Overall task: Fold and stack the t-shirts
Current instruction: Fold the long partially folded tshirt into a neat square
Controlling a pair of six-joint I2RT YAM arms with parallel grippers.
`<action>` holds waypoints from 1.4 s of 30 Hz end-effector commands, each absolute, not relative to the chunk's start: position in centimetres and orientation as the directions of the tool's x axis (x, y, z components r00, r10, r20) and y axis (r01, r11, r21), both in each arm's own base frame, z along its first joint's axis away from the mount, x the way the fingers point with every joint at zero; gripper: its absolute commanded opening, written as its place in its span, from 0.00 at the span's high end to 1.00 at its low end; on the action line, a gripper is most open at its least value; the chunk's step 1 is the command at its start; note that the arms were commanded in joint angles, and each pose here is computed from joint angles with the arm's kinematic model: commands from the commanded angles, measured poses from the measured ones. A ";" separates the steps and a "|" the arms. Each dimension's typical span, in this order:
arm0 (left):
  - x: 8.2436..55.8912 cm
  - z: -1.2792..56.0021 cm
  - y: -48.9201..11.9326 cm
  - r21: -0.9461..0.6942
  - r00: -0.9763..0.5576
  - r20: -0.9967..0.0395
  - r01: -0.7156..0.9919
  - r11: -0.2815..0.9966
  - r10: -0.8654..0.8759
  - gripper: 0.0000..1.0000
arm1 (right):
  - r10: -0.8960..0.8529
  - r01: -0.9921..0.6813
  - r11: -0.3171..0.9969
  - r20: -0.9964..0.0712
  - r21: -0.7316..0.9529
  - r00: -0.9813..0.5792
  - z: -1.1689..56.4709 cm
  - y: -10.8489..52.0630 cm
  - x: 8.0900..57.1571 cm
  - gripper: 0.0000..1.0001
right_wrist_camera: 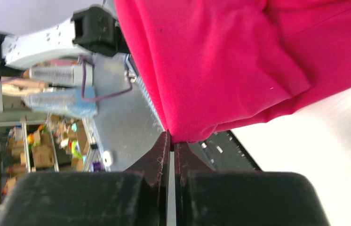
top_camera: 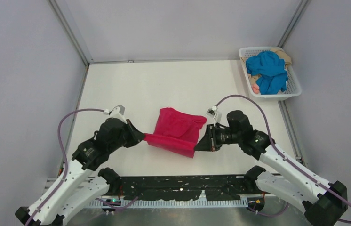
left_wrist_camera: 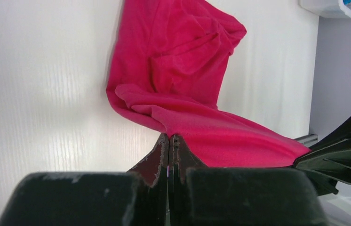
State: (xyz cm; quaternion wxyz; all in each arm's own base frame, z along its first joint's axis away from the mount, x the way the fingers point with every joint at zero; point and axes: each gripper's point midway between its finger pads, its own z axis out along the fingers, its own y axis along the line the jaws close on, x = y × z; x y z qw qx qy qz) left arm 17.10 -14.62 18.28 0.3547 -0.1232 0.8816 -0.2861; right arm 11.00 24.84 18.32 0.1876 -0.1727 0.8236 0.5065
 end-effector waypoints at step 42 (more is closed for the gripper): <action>40.0 10.6 -19.8 -0.314 -0.889 -0.371 -0.153 0.937 -0.269 0.33 | 0.282 -0.007 0.751 -0.330 0.660 -0.901 8.9 18.5 34.1 0.48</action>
